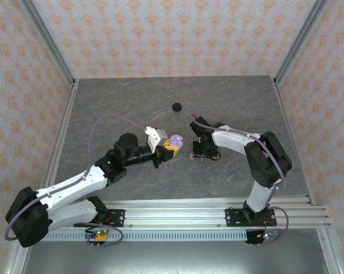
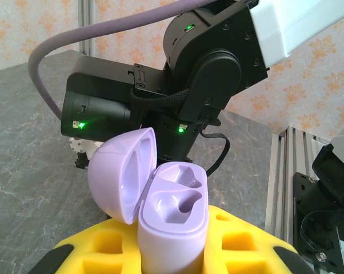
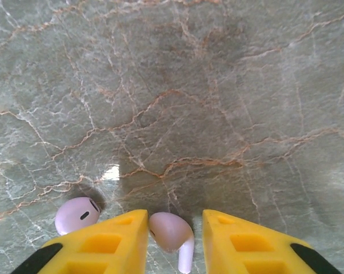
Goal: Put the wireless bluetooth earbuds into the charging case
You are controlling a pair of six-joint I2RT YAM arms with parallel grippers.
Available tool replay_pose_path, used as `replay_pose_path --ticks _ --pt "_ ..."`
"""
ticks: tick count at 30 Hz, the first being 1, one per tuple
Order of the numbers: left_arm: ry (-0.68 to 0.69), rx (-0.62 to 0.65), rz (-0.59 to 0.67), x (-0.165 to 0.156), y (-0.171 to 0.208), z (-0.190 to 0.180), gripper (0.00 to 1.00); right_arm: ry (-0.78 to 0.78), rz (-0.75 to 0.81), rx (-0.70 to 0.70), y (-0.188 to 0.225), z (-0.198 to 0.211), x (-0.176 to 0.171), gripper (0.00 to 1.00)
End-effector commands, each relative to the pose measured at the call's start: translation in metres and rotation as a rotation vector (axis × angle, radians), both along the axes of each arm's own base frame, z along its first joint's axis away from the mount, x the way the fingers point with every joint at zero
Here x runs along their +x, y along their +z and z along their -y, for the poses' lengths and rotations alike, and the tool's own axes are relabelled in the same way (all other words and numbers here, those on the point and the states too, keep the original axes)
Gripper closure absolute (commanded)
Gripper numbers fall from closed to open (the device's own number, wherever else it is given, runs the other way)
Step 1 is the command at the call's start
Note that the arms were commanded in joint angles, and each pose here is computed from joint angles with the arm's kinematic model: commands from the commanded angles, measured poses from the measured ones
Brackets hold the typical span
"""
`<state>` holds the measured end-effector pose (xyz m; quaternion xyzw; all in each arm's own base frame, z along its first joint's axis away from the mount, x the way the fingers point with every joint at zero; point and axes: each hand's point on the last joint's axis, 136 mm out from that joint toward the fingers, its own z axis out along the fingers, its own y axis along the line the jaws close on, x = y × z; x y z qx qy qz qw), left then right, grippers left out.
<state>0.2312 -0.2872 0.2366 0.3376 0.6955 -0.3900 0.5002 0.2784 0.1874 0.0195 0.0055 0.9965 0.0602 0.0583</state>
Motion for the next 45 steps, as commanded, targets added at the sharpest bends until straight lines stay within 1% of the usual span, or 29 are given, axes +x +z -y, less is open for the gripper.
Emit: replay_pose_path --ticks 1,5,12,18,24,34,39,45 --pt "0.009 -0.009 -0.008 -0.002 0.000 -0.002 0.96 -0.014 -0.004 -0.028 -0.001 0.001 0.002 0.69" --pt "0.009 -0.009 -0.008 -0.002 0.000 -0.002 0.96 -0.014 -0.014 -0.030 -0.004 0.001 0.000 0.70" --pt "0.011 -0.007 -0.012 -0.002 -0.002 -0.002 0.96 -0.006 -0.020 -0.025 -0.006 0.000 -0.001 0.78" --pt "0.018 0.005 -0.023 -0.001 -0.006 -0.002 0.96 -0.002 0.001 -0.024 -0.002 0.001 0.002 0.79" --pt "0.048 0.041 -0.052 0.006 -0.022 -0.003 0.96 -0.004 0.046 -0.008 0.007 0.000 0.006 0.79" --pt "0.137 0.096 -0.126 0.027 -0.056 -0.003 0.96 -0.015 0.095 0.039 0.016 -0.003 0.010 0.79" --pt "0.165 0.111 -0.142 0.034 -0.067 -0.003 0.96 -0.049 0.107 0.097 0.021 -0.001 0.012 0.79" --pt "0.183 0.126 -0.151 0.039 -0.079 -0.003 0.96 -0.070 0.150 0.208 0.043 -0.002 0.014 0.79"
